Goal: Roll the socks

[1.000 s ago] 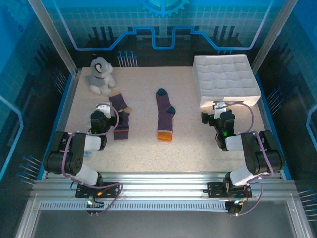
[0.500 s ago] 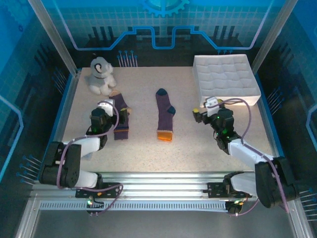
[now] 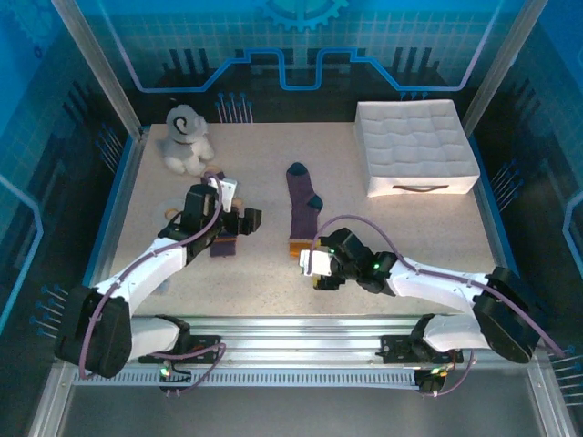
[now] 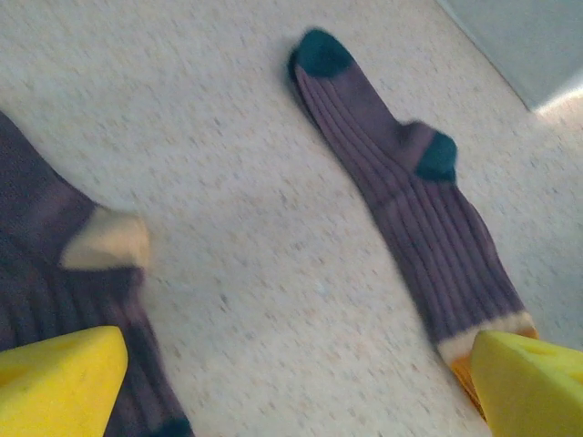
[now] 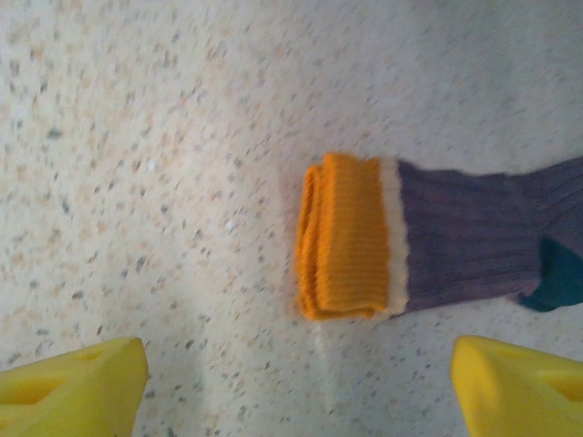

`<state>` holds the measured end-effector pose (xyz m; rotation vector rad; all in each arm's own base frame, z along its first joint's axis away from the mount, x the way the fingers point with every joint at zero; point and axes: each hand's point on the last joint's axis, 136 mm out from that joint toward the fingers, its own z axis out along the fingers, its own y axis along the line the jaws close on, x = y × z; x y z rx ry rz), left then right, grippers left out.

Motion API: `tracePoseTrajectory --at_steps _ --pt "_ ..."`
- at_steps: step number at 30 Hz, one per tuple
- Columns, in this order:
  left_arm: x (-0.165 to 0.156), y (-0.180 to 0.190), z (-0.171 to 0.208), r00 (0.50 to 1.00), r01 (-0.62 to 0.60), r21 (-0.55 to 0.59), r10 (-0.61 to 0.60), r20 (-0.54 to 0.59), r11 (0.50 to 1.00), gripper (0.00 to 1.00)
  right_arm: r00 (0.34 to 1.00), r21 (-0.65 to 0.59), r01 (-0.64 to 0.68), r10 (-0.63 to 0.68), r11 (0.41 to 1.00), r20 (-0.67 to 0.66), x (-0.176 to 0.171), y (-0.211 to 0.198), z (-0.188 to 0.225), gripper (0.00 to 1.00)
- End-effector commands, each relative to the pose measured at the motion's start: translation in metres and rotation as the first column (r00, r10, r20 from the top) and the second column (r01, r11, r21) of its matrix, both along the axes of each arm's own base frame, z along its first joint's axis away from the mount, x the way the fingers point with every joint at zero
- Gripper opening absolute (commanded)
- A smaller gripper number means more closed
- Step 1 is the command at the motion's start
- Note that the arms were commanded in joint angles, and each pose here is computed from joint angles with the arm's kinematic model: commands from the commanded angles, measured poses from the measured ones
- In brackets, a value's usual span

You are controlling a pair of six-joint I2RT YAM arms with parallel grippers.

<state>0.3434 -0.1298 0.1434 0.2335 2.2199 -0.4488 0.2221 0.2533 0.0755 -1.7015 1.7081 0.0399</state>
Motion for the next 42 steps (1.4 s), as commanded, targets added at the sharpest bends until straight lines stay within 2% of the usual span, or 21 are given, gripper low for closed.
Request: tracePoseTrajectory --at_steps 1,10,17,20,27,33,37,40,42 --pt "-0.028 -0.01 -0.012 0.99 0.006 -0.082 -0.017 -0.137 0.997 0.97 0.999 -0.074 -0.043 0.044 0.996 0.012 0.003 0.002 -0.002 0.84" --pt "-0.039 -0.022 -0.022 0.982 -0.001 -0.157 -0.028 -0.186 0.988 0.94 0.997 -0.142 -0.077 0.076 0.987 -0.012 0.017 0.015 -0.022 0.78" --pt "-0.039 -0.034 -0.031 0.975 0.022 -0.156 -0.056 -0.216 0.987 0.92 0.999 -0.166 -0.041 0.039 0.985 -0.017 0.039 0.013 -0.032 0.61" --pt "-0.039 -0.036 -0.035 0.973 0.032 -0.145 -0.065 -0.223 0.989 0.92 1.0 -0.154 -0.026 0.026 0.988 -0.006 0.046 0.013 -0.03 0.57" --pt "-0.035 -0.037 -0.035 0.974 0.042 -0.128 -0.069 -0.215 0.991 0.92 0.999 -0.156 -0.035 0.033 0.987 -0.017 0.051 0.011 -0.034 0.57" --pt "-0.034 -0.037 -0.04 0.971 0.05 -0.116 -0.076 -0.229 0.992 0.92 0.998 -0.164 -0.059 0.052 0.985 -0.045 0.049 0.012 -0.04 0.64" --pt "-0.035 -0.039 -0.041 0.969 0.06 -0.121 -0.087 -0.232 0.991 0.92 0.998 -0.176 -0.044 0.034 0.984 -0.056 0.054 0.011 -0.046 0.64" --pt "-0.036 -0.04 -0.042 0.967 0.067 -0.122 -0.094 -0.236 0.99 0.92 0.997 -0.193 -0.038 0.025 0.981 -0.071 0.057 0.011 -0.052 0.6" --pt "-0.038 -0.041 -0.041 0.966 0.075 -0.124 -0.103 -0.236 0.989 0.9 0.997 -0.203 -0.037 0.021 0.979 -0.079 0.059 0.011 -0.057 0.49"
